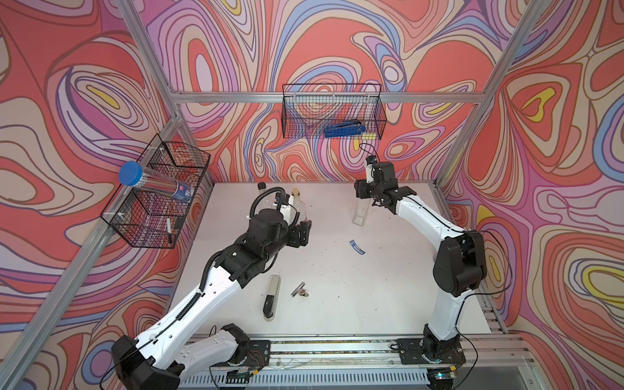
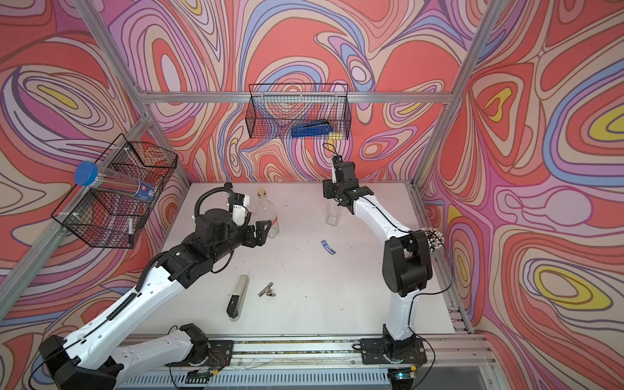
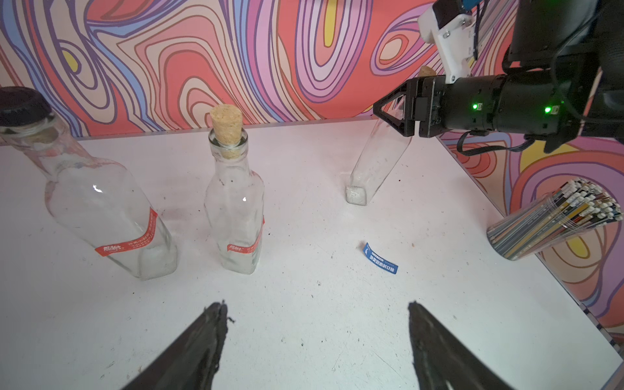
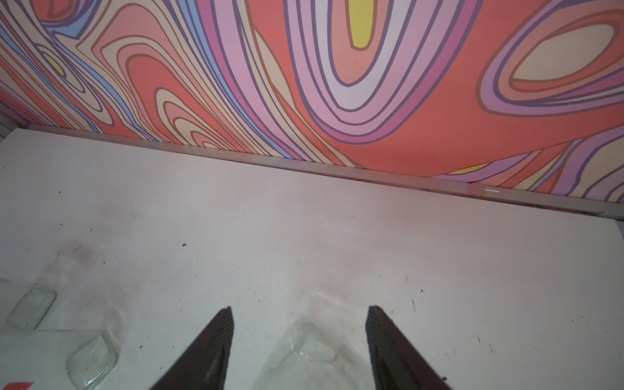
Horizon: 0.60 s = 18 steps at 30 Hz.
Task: Remove the label from the bottle
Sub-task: Place the bottle at the center of the board.
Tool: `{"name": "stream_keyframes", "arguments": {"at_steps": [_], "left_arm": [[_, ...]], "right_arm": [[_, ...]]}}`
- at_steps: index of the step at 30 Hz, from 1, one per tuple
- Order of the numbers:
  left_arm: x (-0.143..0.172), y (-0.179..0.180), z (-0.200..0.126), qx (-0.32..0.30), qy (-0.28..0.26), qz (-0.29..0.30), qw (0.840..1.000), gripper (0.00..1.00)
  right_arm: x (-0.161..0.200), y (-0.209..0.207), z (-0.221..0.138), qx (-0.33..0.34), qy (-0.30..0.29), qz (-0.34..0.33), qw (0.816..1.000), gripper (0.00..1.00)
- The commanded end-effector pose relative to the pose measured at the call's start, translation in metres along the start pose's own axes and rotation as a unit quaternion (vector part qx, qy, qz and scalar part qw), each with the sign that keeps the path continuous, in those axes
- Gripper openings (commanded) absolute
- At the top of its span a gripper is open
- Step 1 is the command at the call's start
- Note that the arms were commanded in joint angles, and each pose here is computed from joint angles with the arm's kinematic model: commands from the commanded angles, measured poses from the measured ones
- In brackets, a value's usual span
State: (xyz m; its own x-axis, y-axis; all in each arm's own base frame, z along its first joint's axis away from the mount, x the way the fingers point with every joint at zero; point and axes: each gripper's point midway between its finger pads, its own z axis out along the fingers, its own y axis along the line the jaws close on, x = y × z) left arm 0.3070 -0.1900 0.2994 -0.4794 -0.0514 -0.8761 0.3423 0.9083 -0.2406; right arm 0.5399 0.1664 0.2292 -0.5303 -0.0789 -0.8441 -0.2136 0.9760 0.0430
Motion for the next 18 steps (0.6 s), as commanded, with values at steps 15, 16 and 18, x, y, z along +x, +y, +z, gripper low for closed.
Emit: {"name": "stream_keyframes", "arguments": {"at_steps": [15,16,18], "left_arm": [[-0.0069,0.0009,-0.0013,0.000,-0.015,-0.002,1.000,0.85],[-0.0066,0.0006,-0.0008,0.000,-0.014,-0.002,1.000,0.85],[-0.0072,-0.0001,-0.0010,0.001,-0.014,-0.002,1.000,0.85]], "right_arm": [[-0.0190,0.0034,-0.0209,0.004,-0.027,-0.002,1.000,0.95],[-0.0190,0.0033,-0.0212,0.005,-0.026,-0.003,1.000,0.95],[-0.0212,0.0038,-0.0229,0.003,-0.029,-0.002,1.000,0.97]]}}
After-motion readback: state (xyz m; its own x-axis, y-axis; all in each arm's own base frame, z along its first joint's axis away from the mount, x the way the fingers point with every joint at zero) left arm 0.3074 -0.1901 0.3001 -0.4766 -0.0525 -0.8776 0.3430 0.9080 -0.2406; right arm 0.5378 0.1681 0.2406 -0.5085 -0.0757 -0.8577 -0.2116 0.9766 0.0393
